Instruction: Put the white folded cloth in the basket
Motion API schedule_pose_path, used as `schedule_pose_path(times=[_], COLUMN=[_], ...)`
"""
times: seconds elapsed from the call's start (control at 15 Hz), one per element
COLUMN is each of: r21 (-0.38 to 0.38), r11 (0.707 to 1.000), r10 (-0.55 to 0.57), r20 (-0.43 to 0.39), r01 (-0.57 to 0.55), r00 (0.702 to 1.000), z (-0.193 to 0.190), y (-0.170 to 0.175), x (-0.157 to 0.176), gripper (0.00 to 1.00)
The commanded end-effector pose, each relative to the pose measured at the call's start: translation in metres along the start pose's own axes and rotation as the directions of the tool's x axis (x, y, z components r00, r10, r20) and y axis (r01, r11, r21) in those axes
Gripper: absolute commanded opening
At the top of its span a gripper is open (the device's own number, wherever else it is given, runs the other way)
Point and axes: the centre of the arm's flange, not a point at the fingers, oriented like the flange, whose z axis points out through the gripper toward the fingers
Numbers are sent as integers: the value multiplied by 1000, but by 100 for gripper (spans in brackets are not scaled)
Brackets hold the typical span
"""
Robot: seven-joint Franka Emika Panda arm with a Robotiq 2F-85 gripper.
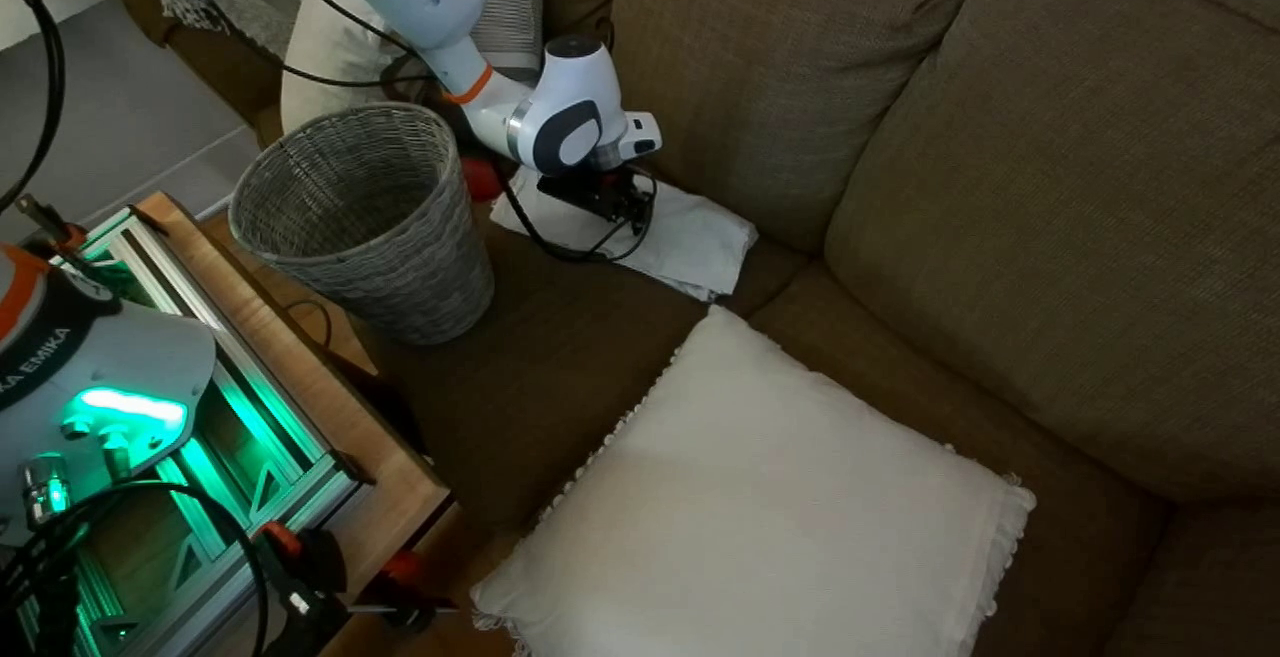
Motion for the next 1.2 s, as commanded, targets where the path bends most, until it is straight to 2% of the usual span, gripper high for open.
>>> schedule_pose_path(times=[0.0, 0.2, 0.27, 0.4, 0.6, 0.87, 1.13], r21=[2, 8, 11, 24, 23, 14, -35], r11=[1000, 1000, 1000, 999, 996, 982, 965], r10=[5, -5, -11, -33, -89, -184, -260], r20=[27, 43, 47, 47, -26, -181, -232], r01=[-5, 4, 11, 32, 90, 189, 259], r00=[1000, 999, 999, 998, 996, 966, 937], z=[21, 8, 2, -15, -72, -159, -249], y=[2, 3, 3, 4, 15, 28, 31], x=[5, 4, 4, 2, 0, 13, 15], gripper=[24, 2, 0, 2, 2, 3, 3])
